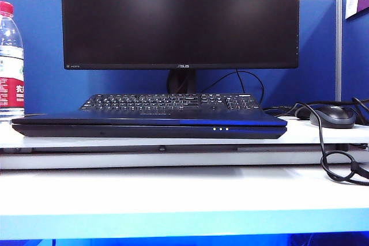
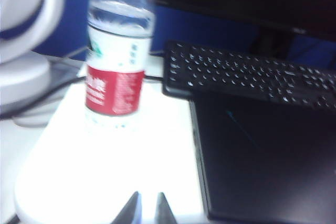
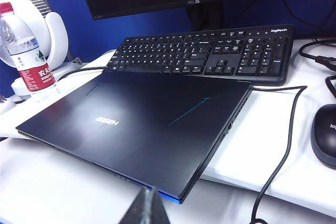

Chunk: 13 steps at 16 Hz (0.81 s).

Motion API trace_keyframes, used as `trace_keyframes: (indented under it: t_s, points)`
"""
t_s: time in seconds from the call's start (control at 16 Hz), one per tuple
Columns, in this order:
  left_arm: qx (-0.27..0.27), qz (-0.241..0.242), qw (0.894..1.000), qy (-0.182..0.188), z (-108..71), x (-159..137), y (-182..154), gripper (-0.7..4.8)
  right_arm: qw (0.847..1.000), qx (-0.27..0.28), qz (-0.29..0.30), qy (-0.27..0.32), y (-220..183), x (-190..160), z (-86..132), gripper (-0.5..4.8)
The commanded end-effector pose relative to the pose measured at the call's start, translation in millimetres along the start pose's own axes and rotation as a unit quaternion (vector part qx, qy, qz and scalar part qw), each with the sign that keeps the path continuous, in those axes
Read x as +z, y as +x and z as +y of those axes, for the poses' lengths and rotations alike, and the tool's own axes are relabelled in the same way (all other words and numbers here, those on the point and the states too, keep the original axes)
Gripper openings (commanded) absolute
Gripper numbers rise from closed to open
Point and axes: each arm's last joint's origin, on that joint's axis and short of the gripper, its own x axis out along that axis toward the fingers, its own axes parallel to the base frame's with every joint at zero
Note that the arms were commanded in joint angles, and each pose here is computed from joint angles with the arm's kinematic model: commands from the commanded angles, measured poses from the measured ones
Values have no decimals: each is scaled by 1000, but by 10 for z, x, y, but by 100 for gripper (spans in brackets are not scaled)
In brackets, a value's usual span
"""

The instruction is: Close the lid of the black laptop.

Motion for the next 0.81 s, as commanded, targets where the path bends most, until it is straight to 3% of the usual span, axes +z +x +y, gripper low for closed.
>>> trace_keyframes:
  t_s: [0.06,0.37,0.81]
  points:
    - [-1,1,1000,4,1,-27,5,50,1000,3,-11,-1,-8,35,10,-1]
    - [0,-3,999,45,1,-20,5,50,1000,3,-12,-1,-8,36,10,-1]
    - [12,-5,999,47,8,-19,5,50,1000,3,-12,-1,-8,36,10,-1]
